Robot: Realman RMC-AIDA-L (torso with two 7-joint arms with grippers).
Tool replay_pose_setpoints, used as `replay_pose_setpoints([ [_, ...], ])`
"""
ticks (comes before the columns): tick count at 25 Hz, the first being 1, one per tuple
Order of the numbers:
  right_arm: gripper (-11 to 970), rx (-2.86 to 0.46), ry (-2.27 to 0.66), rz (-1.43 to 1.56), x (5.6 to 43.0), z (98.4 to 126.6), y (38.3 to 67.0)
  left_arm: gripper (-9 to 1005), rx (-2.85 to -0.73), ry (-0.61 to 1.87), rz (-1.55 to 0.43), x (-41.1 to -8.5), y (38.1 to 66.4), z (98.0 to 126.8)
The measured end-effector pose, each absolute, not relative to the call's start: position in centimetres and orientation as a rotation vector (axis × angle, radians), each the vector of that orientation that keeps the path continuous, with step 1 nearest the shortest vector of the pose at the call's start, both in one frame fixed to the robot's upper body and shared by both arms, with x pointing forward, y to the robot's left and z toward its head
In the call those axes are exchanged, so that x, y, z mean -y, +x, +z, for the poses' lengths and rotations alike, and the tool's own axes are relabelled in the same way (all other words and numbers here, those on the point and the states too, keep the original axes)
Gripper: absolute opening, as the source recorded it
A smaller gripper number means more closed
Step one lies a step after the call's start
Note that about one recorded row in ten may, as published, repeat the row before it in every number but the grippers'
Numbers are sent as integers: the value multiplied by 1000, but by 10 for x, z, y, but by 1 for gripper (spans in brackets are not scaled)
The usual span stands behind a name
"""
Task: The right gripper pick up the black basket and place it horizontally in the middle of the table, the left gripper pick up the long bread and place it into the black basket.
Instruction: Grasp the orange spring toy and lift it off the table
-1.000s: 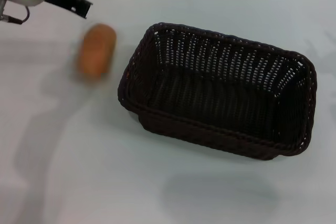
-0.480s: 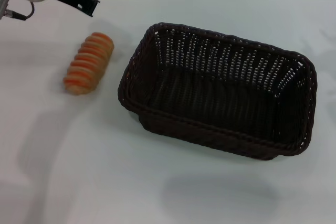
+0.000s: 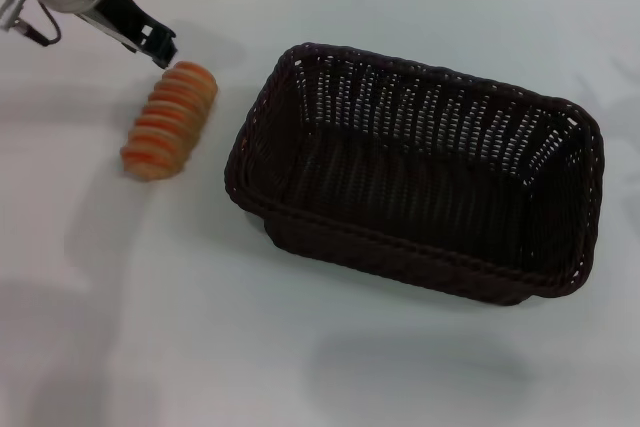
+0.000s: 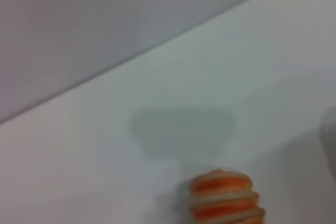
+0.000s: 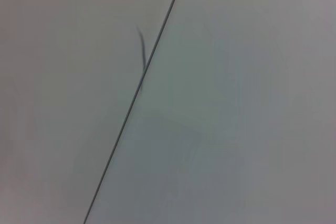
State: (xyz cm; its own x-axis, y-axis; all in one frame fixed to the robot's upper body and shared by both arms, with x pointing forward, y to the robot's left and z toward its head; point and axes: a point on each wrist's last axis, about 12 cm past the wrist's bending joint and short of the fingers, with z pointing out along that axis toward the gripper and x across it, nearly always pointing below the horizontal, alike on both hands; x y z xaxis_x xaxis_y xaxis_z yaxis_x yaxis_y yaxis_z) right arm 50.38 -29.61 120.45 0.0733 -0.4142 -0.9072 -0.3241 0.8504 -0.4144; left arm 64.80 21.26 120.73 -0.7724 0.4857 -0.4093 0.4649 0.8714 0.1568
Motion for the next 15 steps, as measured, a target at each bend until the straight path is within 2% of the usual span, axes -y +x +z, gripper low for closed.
replay_pose_setpoints([
  [4, 545, -1529, -614, -78, 296, 1204, 503, 363, -2675, 719, 63, -204, 661, 1203],
  [10, 545, -1524, -629, -54, 288, 1204, 503, 624, -2723, 733, 99, -204, 672, 1199],
  [15, 544, -1508, -676, -50, 276, 1206, 502, 699, -2769, 698, 114, -215, 677, 1192],
])
